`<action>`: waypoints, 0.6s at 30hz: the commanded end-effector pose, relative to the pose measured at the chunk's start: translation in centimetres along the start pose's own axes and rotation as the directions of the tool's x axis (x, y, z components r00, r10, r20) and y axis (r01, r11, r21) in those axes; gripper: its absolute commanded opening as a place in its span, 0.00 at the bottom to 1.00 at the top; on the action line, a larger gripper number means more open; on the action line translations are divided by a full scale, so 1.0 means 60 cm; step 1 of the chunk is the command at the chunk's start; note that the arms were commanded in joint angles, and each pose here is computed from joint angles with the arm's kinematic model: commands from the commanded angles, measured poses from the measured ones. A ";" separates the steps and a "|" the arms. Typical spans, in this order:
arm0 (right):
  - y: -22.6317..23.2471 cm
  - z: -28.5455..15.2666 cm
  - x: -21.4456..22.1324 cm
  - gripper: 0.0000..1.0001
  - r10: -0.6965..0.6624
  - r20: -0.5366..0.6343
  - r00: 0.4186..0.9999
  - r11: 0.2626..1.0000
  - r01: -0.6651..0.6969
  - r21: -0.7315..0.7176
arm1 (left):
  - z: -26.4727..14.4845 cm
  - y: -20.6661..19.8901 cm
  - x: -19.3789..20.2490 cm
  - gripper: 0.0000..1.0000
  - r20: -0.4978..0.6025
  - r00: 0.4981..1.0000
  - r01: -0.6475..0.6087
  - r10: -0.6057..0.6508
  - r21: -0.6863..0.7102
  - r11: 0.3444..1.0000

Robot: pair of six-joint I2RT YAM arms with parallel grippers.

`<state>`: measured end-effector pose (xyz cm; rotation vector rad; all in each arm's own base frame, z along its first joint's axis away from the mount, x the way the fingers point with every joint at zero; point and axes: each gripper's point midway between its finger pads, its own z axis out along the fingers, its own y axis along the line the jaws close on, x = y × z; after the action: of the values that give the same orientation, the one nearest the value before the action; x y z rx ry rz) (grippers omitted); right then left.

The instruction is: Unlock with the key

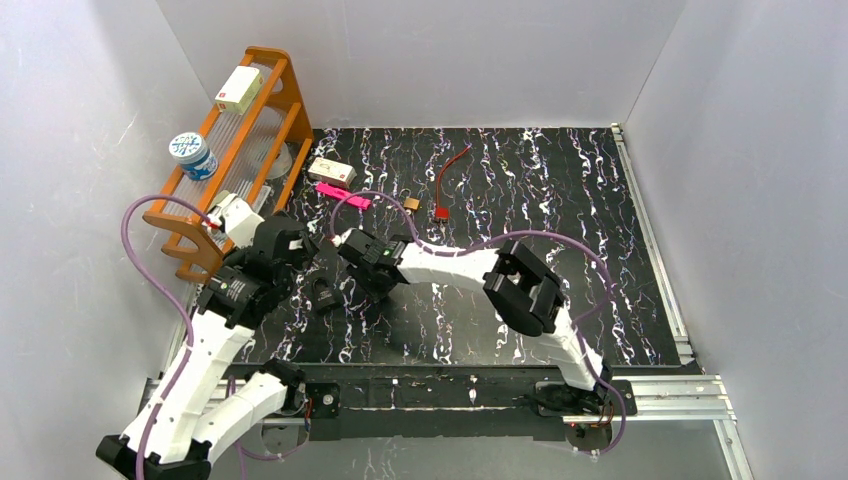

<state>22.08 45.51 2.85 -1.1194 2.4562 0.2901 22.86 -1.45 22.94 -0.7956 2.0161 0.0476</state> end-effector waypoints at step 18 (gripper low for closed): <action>-0.038 -0.196 -0.046 0.32 0.175 0.431 0.885 0.984 -0.142 -0.107 | -0.005 -0.174 0.166 0.88 -0.412 0.909 0.271 -0.060 0.476 0.836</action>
<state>21.55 41.43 11.53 -0.8670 2.2165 0.5154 23.88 -10.64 17.42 -0.7292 2.1399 -0.5340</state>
